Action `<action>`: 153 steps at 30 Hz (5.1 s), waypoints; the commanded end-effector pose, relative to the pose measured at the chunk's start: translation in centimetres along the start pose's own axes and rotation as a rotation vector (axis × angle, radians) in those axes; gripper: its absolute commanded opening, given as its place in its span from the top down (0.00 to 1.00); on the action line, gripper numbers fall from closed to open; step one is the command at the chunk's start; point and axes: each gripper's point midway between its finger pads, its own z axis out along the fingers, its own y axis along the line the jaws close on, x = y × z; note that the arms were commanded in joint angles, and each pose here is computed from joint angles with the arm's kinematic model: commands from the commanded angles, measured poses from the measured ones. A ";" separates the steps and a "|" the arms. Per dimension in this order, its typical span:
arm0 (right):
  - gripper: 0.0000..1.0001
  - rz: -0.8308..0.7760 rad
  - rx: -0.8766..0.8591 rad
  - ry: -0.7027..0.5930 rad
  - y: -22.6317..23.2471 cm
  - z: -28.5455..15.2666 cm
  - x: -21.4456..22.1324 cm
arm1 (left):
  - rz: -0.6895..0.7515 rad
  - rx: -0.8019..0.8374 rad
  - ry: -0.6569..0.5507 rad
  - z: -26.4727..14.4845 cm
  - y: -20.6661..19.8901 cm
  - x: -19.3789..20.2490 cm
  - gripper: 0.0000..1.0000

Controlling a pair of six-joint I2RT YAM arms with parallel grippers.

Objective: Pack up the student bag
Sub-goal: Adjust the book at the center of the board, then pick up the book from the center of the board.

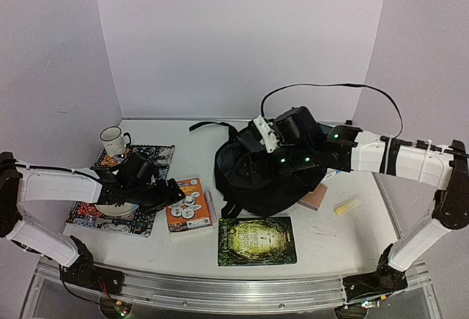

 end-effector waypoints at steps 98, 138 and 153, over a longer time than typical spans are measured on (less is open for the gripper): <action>0.42 0.225 -0.449 0.173 12.9 12.5 11.1 | -0.265 0.264 -0.008 0.5 -2.4 2.8 0.87; 0.56 -0.009 -0.253 0.176 10.6 11.4 8.6 | -0.136 0.427 -0.121 -1.4 -11.0 -4.2 0.68; 1.00 -0.003 -0.272 0.016 9.3 6.0 -0.1 | 0.164 0.196 -0.438 -10.3 -7.8 -12.9 0.35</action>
